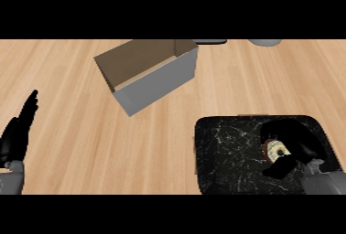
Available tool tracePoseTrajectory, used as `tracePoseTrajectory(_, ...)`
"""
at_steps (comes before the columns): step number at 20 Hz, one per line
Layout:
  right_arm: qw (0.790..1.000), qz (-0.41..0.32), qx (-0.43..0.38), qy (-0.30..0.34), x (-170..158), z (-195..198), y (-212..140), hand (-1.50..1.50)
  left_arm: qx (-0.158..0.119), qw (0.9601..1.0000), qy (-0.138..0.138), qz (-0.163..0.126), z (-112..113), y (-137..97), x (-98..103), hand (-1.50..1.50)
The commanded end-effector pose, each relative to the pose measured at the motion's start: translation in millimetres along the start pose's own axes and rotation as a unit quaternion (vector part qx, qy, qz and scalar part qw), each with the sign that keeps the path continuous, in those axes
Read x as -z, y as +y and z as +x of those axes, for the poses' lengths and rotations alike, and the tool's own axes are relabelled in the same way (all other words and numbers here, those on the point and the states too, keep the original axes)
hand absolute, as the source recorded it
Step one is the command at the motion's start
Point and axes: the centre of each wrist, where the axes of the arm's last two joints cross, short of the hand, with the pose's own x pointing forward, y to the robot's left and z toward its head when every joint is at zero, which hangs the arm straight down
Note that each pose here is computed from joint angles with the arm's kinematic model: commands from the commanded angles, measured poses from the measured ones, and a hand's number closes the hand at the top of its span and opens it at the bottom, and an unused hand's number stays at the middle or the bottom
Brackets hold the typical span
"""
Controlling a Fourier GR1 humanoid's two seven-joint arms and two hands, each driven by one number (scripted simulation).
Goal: Pick the cupcake from the tray and place it in the cardboard box
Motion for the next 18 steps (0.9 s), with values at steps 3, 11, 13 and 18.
tracePoseTrajectory(3,0.997,-0.064,-0.009,0.039,26.8,51.4,2.1,1.5,0.004,1.0,-0.004,0.003,8.0,-12.5,0.4,0.0)
tracePoseTrajectory(11,0.979,-0.169,-0.052,0.1,48.2,92.0,-23.7,1.5,-0.004,1.0,0.002,0.0,-6.4,-2.6,-4.6,0.0)
tracePoseTrajectory(13,0.975,-0.198,-0.051,0.092,32.5,96.2,-26.0,1.5,0.004,1.0,0.0,-0.004,19.0,0.3,-5.0,0.0)
tracePoseTrajectory(18,0.946,-0.318,-0.058,0.006,21.0,131.0,-79.3,1.5,0.002,1.0,0.002,-0.001,11.6,6.1,2.7,0.0)
